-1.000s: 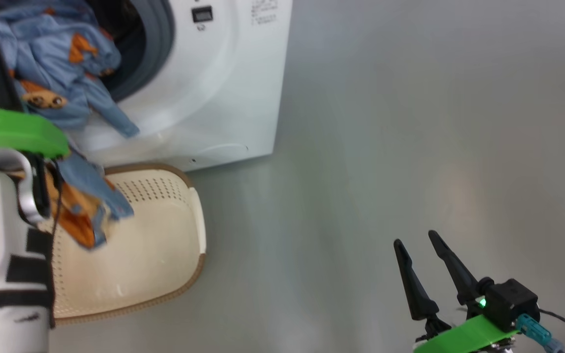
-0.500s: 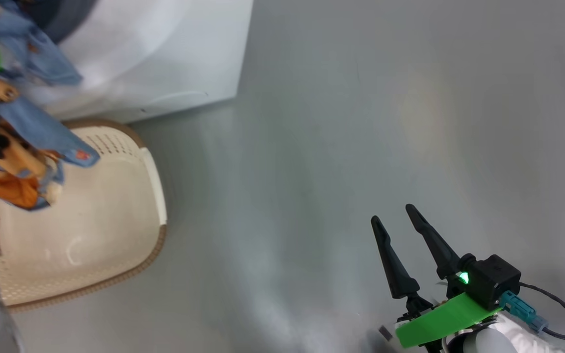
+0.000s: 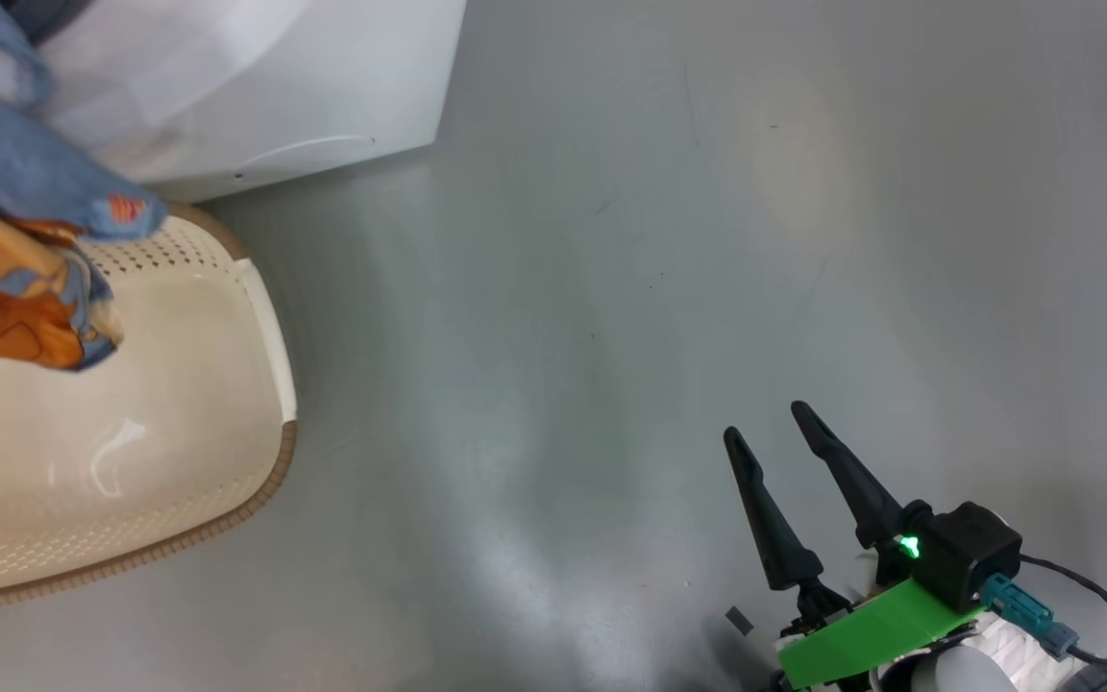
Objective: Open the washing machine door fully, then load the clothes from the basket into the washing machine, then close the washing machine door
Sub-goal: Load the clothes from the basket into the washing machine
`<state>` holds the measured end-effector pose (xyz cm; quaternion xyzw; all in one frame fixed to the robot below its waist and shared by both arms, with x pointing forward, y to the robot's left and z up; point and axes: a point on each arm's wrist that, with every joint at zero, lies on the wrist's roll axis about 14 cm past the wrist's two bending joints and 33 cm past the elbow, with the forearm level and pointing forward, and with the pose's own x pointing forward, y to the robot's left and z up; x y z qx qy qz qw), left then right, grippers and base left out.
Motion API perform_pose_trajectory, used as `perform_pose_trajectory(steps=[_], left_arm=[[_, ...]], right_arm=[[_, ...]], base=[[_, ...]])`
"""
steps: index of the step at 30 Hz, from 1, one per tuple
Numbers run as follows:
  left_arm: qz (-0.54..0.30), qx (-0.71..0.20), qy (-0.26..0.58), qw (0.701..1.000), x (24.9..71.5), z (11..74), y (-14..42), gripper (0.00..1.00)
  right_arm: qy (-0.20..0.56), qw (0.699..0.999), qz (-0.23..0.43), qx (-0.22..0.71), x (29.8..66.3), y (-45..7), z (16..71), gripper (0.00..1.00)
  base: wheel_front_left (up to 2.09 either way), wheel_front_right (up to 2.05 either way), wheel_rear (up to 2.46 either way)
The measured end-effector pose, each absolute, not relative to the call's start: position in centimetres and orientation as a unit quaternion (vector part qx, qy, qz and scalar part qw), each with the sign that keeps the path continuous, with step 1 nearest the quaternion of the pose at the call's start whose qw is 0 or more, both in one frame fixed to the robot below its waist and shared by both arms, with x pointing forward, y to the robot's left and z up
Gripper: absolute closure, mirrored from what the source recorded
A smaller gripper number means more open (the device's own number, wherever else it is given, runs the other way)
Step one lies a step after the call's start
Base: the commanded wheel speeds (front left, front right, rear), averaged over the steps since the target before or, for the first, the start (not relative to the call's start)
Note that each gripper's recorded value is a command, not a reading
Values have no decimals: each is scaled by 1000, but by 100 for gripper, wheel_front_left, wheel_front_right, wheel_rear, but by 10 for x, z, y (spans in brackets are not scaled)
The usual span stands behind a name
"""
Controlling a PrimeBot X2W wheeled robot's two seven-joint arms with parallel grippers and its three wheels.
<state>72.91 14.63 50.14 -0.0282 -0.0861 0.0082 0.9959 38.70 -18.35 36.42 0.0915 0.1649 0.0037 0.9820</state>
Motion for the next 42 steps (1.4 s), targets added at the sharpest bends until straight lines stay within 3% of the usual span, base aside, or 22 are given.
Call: perform_pose_trajectory(steps=[8,22,24,26,29,42], left_arm=[[7,-30,-132,991,740,529,145,100],[-21,42,4,999,732,454,125,100],[-20,50,12,998,732,454,124,69],[-20,59,16,998,732,457,123,47],[-12,60,27,998,729,456,124,0],[25,25,44,998,712,470,133,0]], right_arm=[[175,981,-1,84,383,-189,359,0],[172,981,-2,91,378,-186,363,0],[171,981,-1,93,379,-185,363,0],[170,981,0,93,379,-184,364,0],[167,981,3,95,380,-183,366,0],[154,982,17,104,384,-173,373,0]], base=[[0,0,0],[0,0,0],[0,0,0],[0,0,0],[0,0,0],[0,0,0]])
